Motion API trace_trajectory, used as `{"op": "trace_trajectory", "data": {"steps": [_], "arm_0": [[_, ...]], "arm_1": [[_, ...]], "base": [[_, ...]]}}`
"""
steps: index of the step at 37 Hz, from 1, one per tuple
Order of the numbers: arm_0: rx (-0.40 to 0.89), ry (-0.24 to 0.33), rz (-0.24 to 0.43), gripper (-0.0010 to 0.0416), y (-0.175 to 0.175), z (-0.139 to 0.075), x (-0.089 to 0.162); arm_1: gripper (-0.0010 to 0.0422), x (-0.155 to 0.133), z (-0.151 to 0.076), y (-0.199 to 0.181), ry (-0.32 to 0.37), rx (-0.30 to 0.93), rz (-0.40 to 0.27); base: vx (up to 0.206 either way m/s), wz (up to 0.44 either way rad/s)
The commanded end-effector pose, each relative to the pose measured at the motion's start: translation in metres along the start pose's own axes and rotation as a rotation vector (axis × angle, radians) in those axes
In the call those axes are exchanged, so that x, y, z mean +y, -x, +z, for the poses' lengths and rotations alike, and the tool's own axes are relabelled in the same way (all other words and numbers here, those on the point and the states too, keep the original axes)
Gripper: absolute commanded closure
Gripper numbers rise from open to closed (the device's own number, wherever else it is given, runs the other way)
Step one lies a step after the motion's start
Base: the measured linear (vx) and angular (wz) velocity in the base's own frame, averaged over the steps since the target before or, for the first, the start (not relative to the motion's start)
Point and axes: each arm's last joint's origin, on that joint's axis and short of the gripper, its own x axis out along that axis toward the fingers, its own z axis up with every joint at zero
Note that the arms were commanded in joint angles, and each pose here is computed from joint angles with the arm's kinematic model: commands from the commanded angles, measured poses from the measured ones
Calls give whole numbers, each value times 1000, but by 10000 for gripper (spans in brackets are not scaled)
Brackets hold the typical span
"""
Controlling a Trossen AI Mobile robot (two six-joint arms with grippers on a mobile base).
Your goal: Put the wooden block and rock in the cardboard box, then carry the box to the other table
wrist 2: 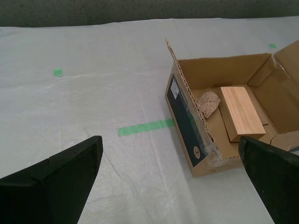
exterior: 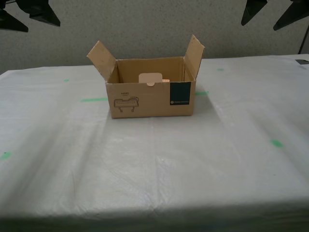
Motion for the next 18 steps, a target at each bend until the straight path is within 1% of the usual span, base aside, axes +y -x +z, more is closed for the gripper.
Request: {"op": "trace_trajectory", "data": {"steps": [1, 18], "arm_0": [[-1, 0, 3, 12, 0, 0, 0], [-1, 0, 3, 12, 0, 0, 0]], "arm_1": [[14, 0, 0, 0, -5, -3, 1], [14, 0, 0, 0, -5, -3, 1]], "base": [[0, 0], [0, 0]]}}
